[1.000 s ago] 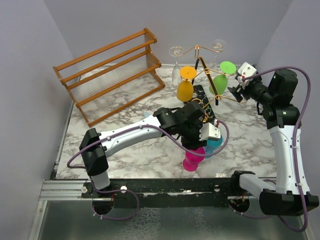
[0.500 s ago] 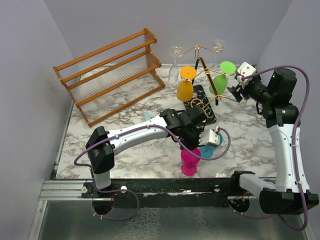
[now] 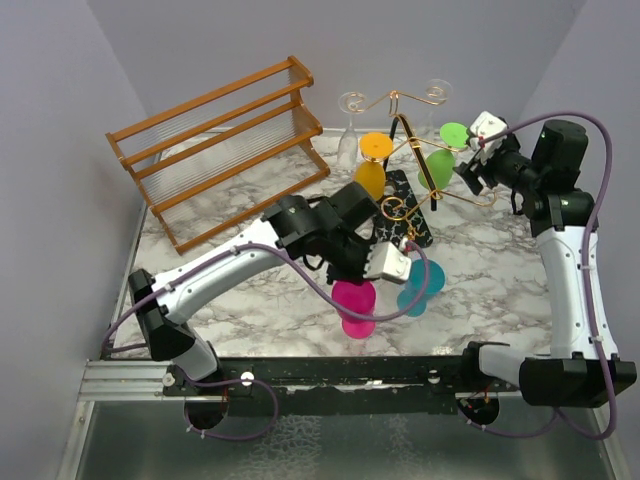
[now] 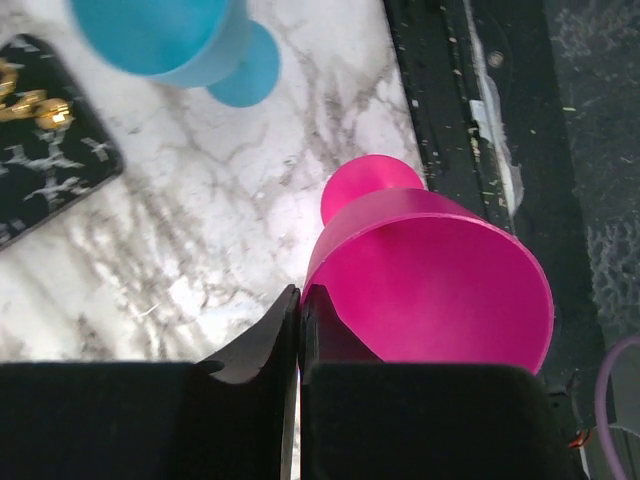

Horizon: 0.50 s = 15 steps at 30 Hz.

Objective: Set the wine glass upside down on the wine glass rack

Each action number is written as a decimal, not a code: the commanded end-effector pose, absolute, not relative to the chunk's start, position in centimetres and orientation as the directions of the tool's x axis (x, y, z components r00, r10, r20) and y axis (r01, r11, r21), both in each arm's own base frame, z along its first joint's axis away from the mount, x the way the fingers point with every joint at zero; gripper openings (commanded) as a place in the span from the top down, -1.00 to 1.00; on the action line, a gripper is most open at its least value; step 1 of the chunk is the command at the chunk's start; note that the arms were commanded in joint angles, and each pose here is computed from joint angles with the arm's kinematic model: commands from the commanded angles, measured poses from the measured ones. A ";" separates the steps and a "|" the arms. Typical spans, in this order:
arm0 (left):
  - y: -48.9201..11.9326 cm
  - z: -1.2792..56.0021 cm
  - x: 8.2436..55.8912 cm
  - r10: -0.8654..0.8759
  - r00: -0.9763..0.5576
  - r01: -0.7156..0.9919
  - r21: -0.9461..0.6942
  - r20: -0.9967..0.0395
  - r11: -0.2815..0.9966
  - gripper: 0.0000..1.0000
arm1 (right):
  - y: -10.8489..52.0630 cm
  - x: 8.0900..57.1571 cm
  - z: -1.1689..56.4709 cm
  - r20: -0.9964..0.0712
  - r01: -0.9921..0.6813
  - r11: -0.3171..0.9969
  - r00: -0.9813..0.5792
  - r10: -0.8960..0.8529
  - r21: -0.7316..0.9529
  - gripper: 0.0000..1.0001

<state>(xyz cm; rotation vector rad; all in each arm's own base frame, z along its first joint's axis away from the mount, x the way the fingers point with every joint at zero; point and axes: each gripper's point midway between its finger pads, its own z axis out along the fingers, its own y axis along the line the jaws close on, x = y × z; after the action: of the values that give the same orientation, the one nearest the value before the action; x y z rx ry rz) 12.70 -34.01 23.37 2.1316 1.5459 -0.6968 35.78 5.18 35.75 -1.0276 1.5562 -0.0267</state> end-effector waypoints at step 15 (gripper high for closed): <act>-20.8 43.3 21.5 0.350 0.056 0.965 0.140 -0.935 0.221 1.00 | 5.7 37.4 40.6 -0.857 -0.589 0.675 0.060 -0.512 -0.444 -0.59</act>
<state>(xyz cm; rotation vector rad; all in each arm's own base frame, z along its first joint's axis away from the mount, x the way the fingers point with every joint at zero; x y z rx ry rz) 21.85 -23.19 37.83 1.5079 1.5779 -0.6823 37.89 5.19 40.64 -0.9583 1.5599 0.0046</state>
